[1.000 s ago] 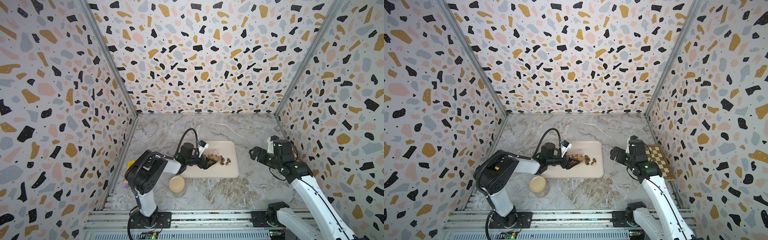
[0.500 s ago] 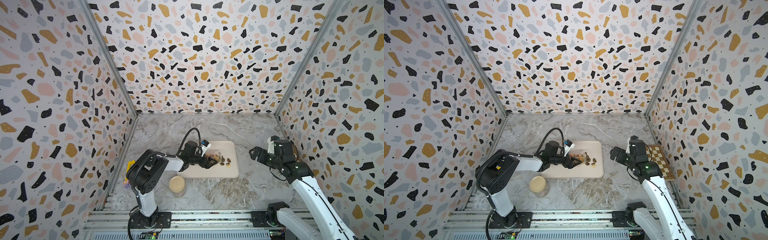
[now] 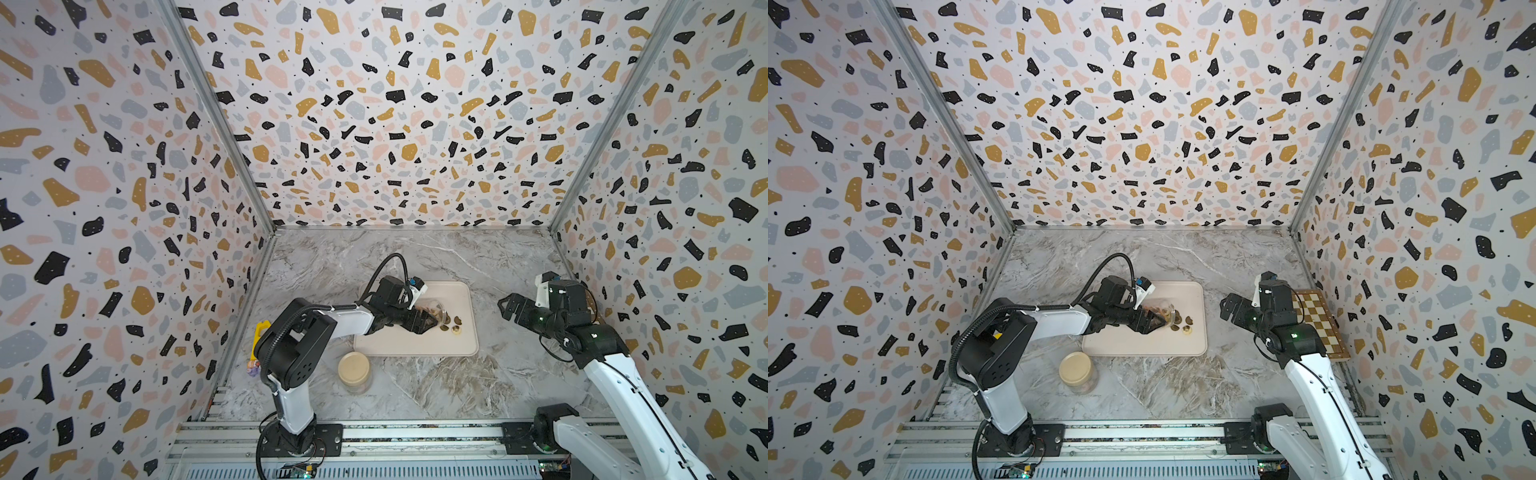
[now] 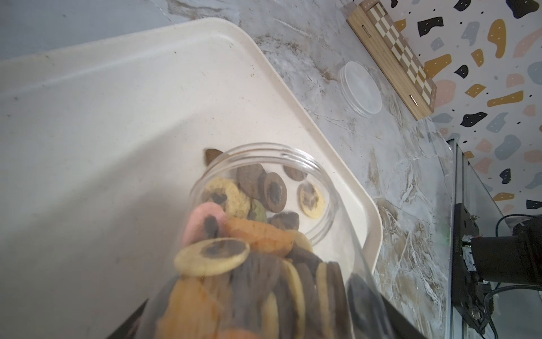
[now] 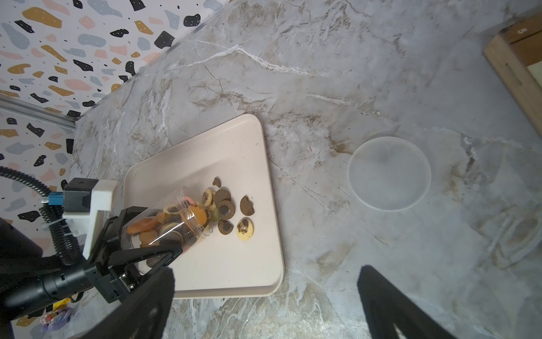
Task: Pour the cookies out of the jar
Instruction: Pour the cookies in the jar onto the tray.
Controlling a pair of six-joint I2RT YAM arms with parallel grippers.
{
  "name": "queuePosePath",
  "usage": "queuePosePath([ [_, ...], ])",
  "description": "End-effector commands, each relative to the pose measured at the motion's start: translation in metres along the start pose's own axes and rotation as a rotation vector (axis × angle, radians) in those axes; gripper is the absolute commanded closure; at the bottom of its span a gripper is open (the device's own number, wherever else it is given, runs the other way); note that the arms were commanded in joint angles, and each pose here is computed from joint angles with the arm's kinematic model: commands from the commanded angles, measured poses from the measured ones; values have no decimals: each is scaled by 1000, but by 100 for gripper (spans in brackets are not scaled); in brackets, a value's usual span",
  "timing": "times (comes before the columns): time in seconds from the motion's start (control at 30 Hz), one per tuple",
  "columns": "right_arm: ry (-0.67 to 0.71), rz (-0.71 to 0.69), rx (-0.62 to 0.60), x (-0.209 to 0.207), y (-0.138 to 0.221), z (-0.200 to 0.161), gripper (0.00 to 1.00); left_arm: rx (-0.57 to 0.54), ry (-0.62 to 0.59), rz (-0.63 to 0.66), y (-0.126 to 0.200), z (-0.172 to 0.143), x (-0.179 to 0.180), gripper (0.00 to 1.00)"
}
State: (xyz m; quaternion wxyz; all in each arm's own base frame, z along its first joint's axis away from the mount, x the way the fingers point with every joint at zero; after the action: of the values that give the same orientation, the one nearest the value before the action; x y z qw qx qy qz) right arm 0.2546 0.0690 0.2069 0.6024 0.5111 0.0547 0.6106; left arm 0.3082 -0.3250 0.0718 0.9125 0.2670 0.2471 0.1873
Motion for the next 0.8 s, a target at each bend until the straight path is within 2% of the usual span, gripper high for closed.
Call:
queuePosePath([
  [0.0, -11, -2, 3, 0, 6, -1, 0, -3, 10, 10, 3, -2, -2, 100],
  [0.27, -14, -3, 5, -1, 6, -2, 1, -49, -14, 9, 14, 5, -9, 100],
  [0.77, -12, -4, 5, 0, 7, -1, 0, -68, -10, -24, 0, 23, -26, 100],
])
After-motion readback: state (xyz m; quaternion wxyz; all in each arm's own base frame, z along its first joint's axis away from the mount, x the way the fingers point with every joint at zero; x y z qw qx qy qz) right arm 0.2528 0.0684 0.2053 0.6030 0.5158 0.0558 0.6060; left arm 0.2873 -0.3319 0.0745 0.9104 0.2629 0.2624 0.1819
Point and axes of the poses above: each gripper's point midway between its finger pads, its own y axis back along the fingers, its own x axis along the line the jaws close on, z = x × y, the point moved 1 cm from there along y, back along the fingers, and after that the axes turned 12 degrees about -y, right-handed, at the moved point
